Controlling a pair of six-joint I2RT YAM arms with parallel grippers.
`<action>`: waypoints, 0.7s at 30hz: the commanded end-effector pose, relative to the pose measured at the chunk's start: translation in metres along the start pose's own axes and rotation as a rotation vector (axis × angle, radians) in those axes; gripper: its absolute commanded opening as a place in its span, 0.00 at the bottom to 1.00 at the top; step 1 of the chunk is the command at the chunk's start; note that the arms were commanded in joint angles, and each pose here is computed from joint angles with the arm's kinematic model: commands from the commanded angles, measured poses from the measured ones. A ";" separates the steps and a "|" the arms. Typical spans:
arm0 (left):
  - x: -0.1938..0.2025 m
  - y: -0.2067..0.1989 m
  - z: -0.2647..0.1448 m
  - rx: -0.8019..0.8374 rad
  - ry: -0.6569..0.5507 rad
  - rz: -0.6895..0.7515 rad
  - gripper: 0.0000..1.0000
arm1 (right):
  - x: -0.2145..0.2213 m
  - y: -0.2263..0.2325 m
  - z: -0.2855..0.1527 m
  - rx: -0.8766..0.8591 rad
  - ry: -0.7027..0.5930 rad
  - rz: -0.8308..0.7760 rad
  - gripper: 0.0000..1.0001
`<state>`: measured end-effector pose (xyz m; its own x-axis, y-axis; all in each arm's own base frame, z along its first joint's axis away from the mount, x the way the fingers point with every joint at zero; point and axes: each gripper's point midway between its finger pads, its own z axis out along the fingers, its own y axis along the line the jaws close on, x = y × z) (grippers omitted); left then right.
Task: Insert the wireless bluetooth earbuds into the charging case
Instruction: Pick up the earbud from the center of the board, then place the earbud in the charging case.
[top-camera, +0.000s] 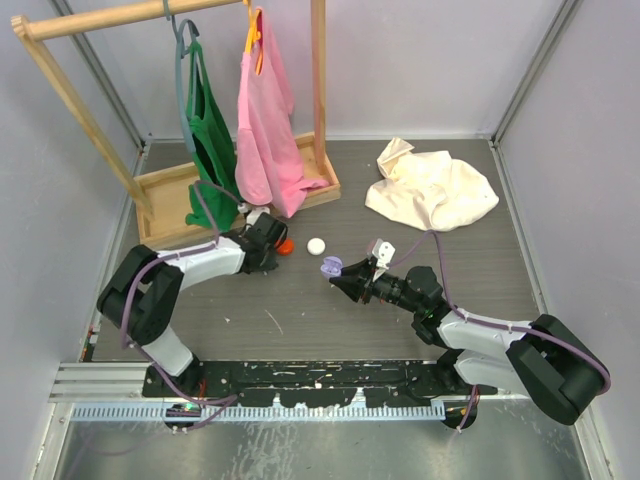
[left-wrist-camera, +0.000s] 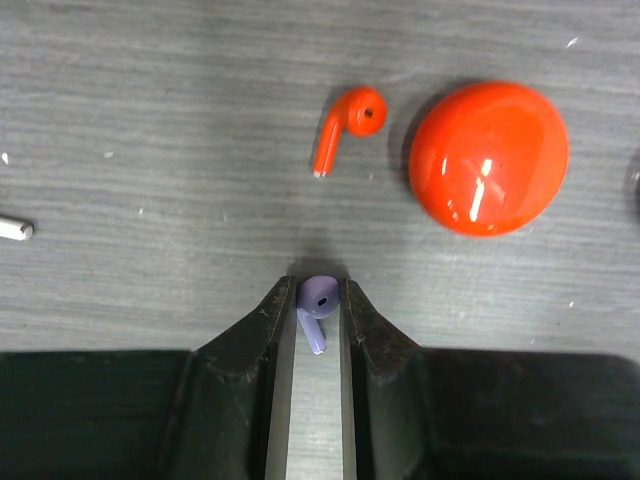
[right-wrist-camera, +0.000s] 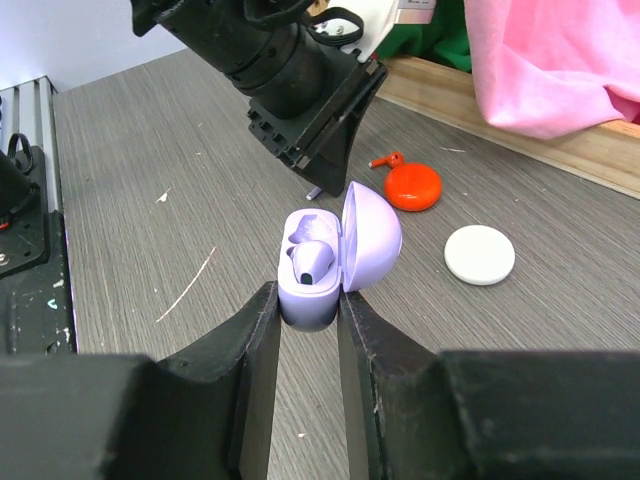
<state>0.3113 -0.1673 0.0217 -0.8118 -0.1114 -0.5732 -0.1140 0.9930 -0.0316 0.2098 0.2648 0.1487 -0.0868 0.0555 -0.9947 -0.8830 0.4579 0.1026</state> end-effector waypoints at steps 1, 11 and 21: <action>0.000 -0.002 -0.015 0.058 -0.013 -0.010 0.12 | -0.033 -0.001 0.008 -0.013 -0.099 -0.063 0.01; -0.021 -0.022 -0.054 0.218 -0.188 0.012 0.11 | -0.040 0.006 0.007 -0.049 -0.120 -0.072 0.01; -0.054 -0.060 -0.135 0.518 -0.487 0.070 0.10 | -0.059 0.007 0.002 -0.036 -0.182 -0.096 0.01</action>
<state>0.2784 -0.2022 0.1099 -0.6135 -0.0944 -0.7841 0.1685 0.9543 -0.2468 0.2050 0.2661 0.1637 -0.0462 0.0855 -0.9953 -0.8983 0.4323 0.0788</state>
